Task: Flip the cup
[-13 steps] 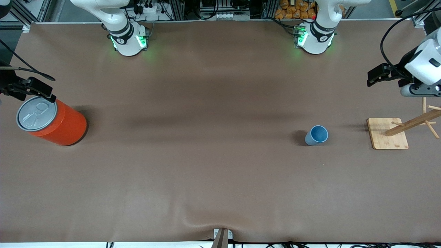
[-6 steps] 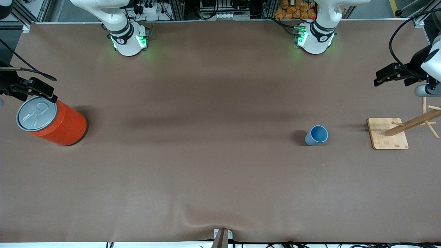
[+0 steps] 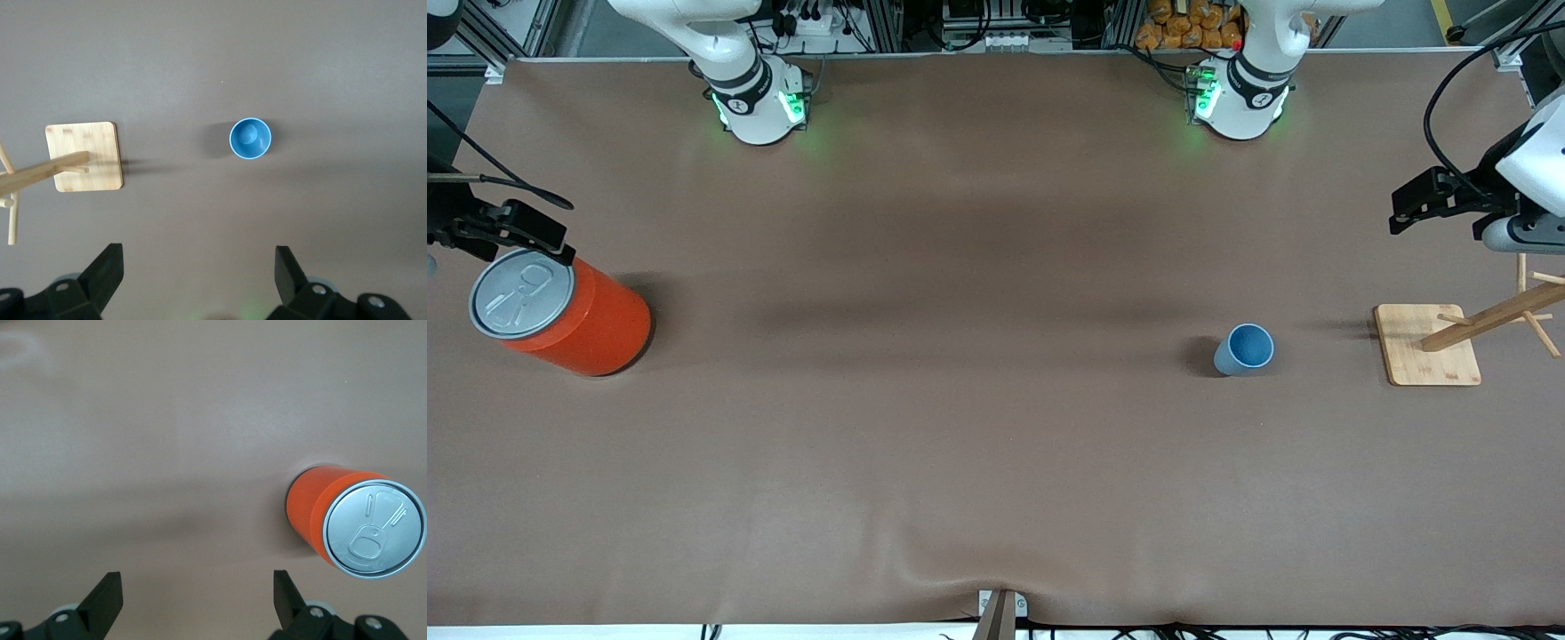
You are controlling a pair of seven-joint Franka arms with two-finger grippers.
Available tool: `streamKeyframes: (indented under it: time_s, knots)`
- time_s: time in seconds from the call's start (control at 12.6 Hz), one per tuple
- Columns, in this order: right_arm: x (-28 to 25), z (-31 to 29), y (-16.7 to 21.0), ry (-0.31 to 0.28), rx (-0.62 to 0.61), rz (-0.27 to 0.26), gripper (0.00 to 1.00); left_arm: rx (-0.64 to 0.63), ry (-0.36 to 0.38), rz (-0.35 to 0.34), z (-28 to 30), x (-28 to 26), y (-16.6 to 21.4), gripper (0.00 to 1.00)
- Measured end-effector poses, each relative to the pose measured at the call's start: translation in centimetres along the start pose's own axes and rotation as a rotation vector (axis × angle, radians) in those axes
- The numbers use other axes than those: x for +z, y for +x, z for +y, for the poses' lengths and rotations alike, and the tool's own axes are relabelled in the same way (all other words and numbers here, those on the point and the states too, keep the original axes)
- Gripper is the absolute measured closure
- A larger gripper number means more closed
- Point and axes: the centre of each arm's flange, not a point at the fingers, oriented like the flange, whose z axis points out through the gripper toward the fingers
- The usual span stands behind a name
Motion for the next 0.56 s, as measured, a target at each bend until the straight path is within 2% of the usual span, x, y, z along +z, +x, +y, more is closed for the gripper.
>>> streamKeyframes:
  time_s: [0.56]
  knots:
    - [0.0,0.01,0.0,0.0,0.0,0.0,0.0,-0.014,0.0,0.0,0.27,0.0,0.0,0.0]
